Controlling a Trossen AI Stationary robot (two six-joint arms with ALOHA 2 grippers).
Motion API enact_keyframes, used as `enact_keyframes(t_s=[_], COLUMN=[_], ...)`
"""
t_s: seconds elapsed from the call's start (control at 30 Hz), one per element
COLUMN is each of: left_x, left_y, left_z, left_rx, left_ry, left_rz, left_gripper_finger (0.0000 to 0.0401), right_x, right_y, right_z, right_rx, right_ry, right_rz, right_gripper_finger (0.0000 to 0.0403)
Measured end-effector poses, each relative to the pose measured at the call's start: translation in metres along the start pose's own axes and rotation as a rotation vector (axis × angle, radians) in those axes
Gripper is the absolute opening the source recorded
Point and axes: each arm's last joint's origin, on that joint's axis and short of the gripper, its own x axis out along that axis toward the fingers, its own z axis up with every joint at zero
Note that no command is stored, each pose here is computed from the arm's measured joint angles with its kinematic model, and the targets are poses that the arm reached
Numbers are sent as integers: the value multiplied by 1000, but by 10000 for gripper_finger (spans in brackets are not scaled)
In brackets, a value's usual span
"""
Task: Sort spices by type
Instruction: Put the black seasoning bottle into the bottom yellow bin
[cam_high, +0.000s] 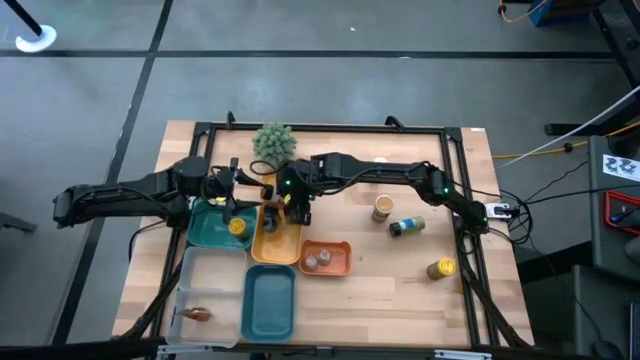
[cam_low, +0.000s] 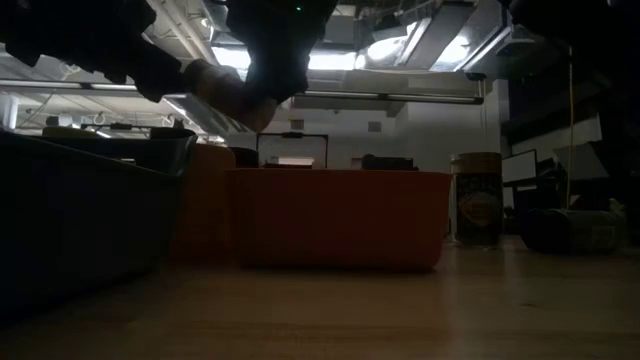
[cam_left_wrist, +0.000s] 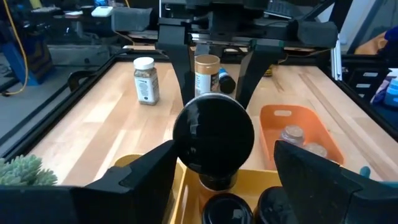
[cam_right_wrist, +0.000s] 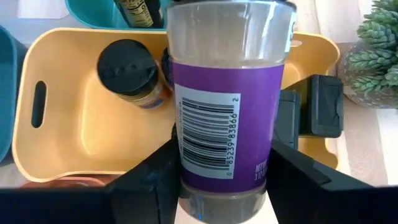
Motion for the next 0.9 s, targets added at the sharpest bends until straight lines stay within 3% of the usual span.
enact_keyframes(t_s=[0.37,0.9], left_x=[0,0], left_y=[0,0], left_z=[1,1], left_rx=[1,2], left_ry=[-7,-10], left_rz=[-2,-3], left_gripper_finger=[263,263], right_x=[1,0], right_y=[3,7], right_z=[-1,16], right_rx=[4,-10], right_ry=[11,-163], right_rz=[-6,38], right_gripper_finger=[190,190])
